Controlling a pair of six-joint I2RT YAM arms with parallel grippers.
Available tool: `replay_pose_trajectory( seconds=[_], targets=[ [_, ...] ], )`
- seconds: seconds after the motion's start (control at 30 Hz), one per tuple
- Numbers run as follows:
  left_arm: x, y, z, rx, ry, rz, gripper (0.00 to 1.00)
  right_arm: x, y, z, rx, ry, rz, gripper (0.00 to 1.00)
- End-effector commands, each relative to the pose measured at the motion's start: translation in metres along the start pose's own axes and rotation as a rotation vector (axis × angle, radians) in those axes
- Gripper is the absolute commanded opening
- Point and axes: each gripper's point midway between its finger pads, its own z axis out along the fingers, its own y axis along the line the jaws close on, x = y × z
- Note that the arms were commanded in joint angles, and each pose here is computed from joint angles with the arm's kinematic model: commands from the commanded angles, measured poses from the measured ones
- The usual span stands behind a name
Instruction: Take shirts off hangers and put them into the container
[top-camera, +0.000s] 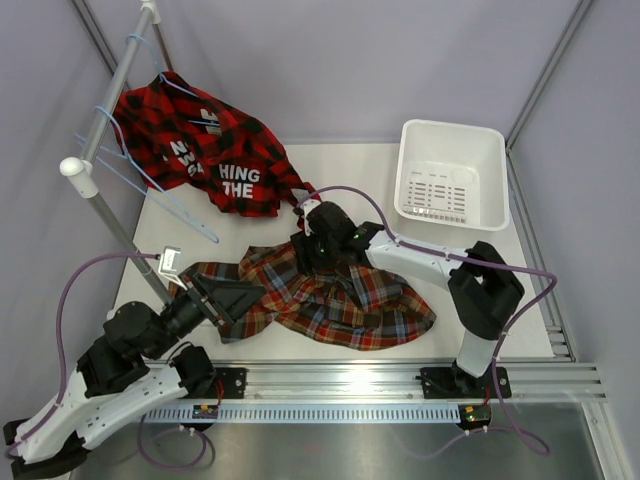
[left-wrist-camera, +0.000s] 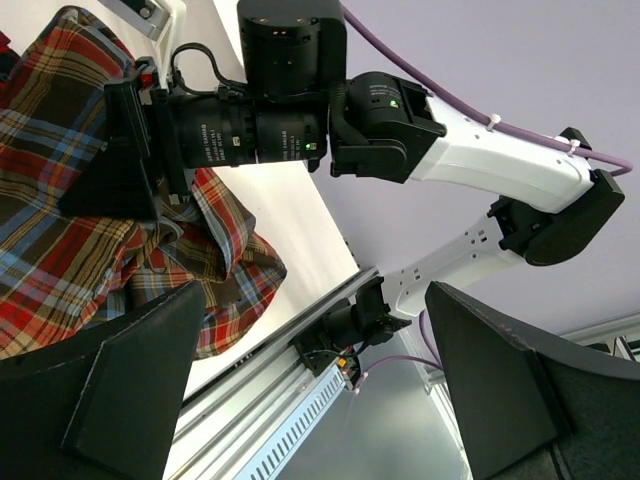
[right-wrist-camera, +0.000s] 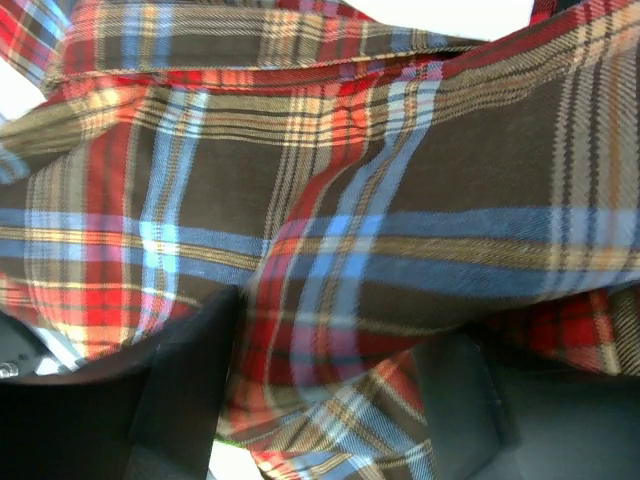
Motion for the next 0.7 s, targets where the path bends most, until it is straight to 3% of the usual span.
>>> replay_pose_trajectory(
  seconds=[0.0, 0.07, 0.17, 0.27, 0.33, 0.47, 0.5, 0.67],
  targets=[
    [-0.017, -0.015, -0.005, 0.024, -0.040, -0.001, 0.99, -0.023, 0.015, 0.001, -0.037, -0.076, 0.002, 0.45],
    [-0.017, -0.015, -0.005, 0.023, -0.037, 0.001, 0.99, -0.024, 0.010, -0.001, -0.004, -0.082, -0.005, 0.00],
    [-0.016, -0.017, -0.004, 0.035, -0.034, 0.002, 0.99, -0.052, 0.000, -0.034, 0.069, -0.200, -0.051, 0.00],
    [-0.014, -0.019, -0.003, 0.048, -0.028, 0.001, 0.99, -0.112, -0.002, -0.111, 0.146, -0.447, -0.105, 0.00],
    [-0.013, -0.022, -0.002, 0.063, -0.021, 0.002, 0.99, -0.160, -0.004, -0.190, 0.230, -0.685, -0.157, 0.00],
    [-0.009, -0.026, 0.001, 0.087, -0.002, 0.000, 0.99, -0.210, -0.003, -0.308, 0.357, -0.981, -0.368, 0.00],
    [-0.006, -0.026, 0.002, 0.091, 0.008, 0.001, 0.99, -0.222, 0.003, -0.350, 0.363, -1.105, -0.374, 0.00],
    [0.001, -0.032, 0.008, 0.133, 0.031, 0.002, 0.99, -0.246, 0.018, -0.465, 0.447, -1.326, -0.531, 0.00]
  ],
)
